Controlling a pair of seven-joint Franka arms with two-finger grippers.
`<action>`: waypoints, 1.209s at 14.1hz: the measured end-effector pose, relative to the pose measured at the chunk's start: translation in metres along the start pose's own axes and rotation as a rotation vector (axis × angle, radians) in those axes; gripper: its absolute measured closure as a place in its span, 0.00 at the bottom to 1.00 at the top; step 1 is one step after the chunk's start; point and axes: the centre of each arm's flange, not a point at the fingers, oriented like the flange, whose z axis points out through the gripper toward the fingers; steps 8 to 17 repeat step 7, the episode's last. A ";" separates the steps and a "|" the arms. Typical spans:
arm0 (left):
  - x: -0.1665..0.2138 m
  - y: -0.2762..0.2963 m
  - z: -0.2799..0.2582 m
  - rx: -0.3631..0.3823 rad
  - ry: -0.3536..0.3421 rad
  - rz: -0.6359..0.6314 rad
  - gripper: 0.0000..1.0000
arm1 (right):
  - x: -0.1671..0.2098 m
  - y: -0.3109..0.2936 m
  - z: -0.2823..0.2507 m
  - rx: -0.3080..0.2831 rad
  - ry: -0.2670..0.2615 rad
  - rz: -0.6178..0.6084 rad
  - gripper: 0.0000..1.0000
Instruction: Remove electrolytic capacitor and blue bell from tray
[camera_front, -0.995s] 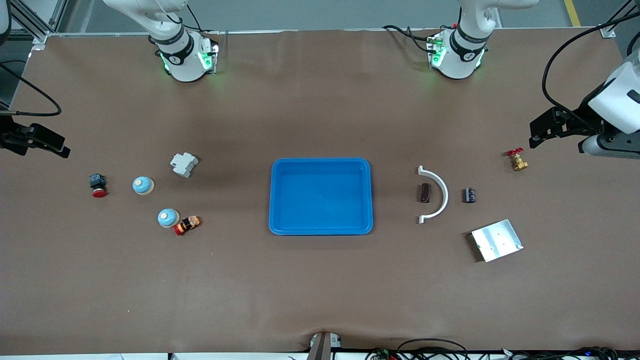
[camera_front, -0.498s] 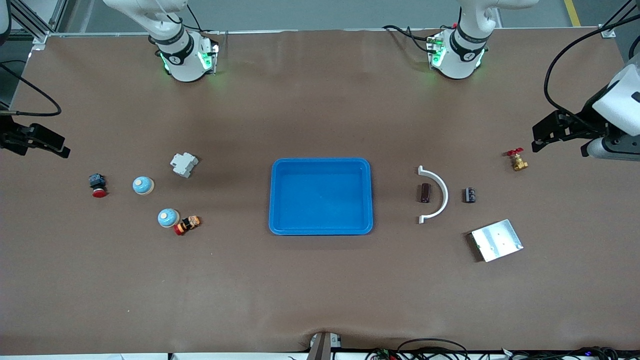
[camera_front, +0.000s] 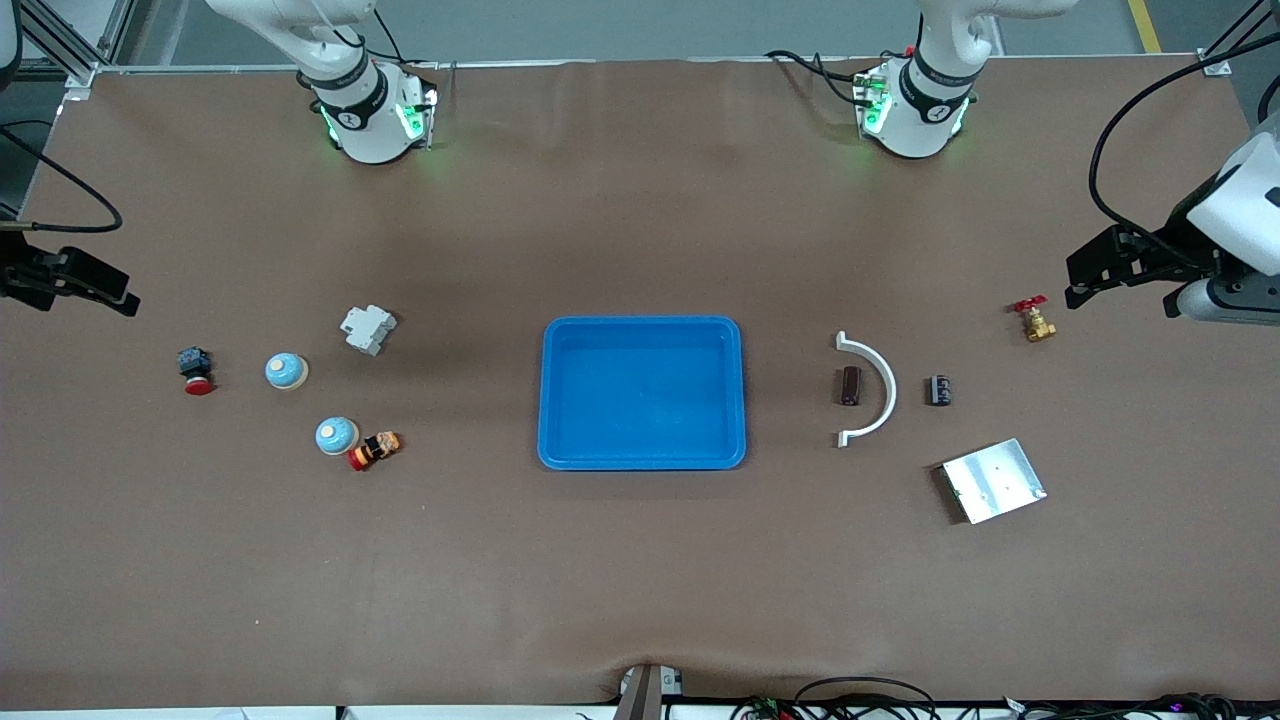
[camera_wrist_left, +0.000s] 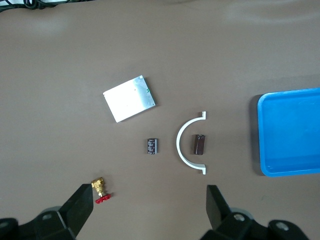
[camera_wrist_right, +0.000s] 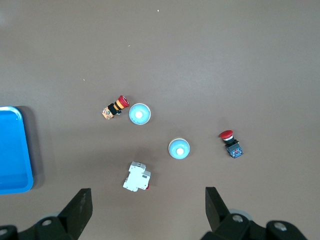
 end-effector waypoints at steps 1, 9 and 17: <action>0.000 0.000 0.000 0.001 0.000 0.000 0.00 | 0.000 0.001 0.000 0.000 0.000 0.001 0.00; 0.000 -0.001 0.000 0.016 0.002 0.003 0.00 | 0.000 0.002 0.000 0.000 0.000 0.004 0.00; 0.000 -0.001 0.000 0.016 0.002 0.003 0.00 | 0.000 0.002 0.000 0.000 0.000 0.004 0.00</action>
